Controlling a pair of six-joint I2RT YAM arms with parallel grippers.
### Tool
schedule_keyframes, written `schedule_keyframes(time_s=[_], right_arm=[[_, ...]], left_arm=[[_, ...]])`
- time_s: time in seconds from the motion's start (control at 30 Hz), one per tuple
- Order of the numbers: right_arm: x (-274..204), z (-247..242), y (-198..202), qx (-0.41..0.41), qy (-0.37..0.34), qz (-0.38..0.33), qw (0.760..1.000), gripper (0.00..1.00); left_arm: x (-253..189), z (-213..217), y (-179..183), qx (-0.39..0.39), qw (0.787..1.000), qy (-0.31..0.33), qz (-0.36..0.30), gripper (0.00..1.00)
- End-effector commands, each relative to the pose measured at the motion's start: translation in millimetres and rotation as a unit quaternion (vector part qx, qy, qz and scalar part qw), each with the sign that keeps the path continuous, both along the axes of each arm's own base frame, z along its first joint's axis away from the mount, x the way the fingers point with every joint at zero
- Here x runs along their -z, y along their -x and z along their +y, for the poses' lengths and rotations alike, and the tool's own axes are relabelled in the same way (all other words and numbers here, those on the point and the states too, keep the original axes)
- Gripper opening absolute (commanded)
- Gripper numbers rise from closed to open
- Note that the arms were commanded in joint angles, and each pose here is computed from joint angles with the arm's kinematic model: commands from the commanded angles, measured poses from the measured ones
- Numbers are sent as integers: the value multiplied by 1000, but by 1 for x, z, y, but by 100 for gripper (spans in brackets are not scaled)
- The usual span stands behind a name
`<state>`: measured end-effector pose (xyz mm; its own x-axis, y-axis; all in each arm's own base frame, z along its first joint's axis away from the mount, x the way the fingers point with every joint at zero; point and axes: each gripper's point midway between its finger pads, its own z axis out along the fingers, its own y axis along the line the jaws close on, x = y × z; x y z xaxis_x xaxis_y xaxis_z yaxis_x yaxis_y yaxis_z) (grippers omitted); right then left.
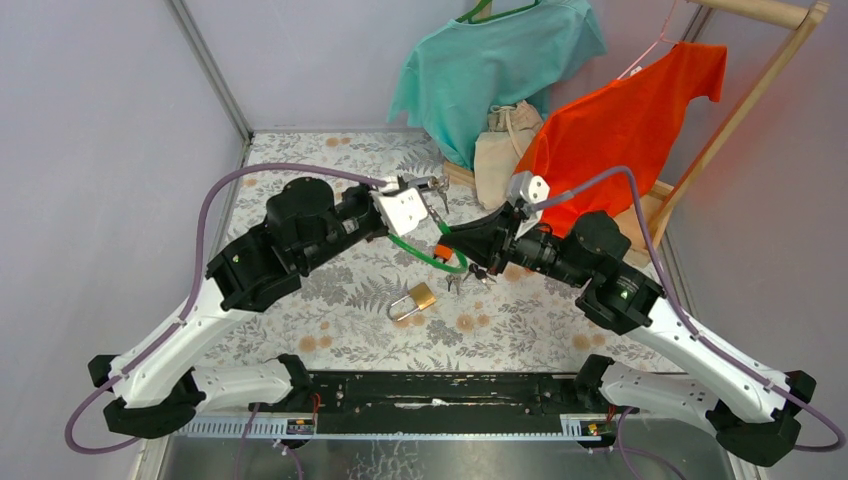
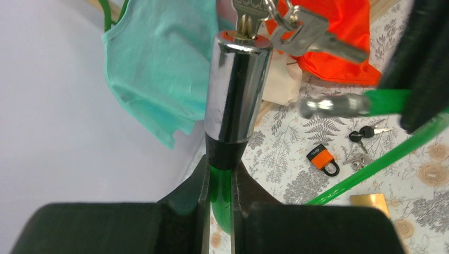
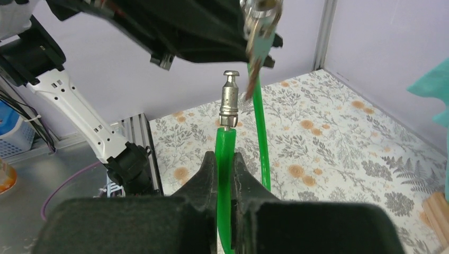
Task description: Unlock with the key
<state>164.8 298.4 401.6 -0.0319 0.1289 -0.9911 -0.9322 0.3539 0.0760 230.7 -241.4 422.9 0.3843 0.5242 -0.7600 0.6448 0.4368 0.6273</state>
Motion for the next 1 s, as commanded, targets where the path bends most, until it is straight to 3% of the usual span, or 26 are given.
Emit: schedule_keyframes(time_s=[0.0, 0.17, 0.3, 0.57, 0.87, 0.97], right_arm=[[-6, -15, -2, 41, -26, -6, 999, 0], [18, -33, -17, 112, -11, 68, 991, 0], [61, -49, -31, 192, 18, 180, 964, 0], [173, -70, -26, 294, 84, 368, 878, 0], [248, -101, -16, 374, 136, 435, 808, 0], [271, -108, -13, 393, 162, 445, 788, 0]], left_arm=[[-47, 9, -13, -53, 991, 118, 11, 0], [-26, 21, -31, -82, 989, 107, 67, 0], [39, 45, -54, -134, 980, 26, 141, 0], [167, 79, -68, -179, 925, -82, 326, 0], [266, 86, -56, -191, 868, -165, 428, 0], [288, 87, -60, -197, 866, -172, 426, 0]])
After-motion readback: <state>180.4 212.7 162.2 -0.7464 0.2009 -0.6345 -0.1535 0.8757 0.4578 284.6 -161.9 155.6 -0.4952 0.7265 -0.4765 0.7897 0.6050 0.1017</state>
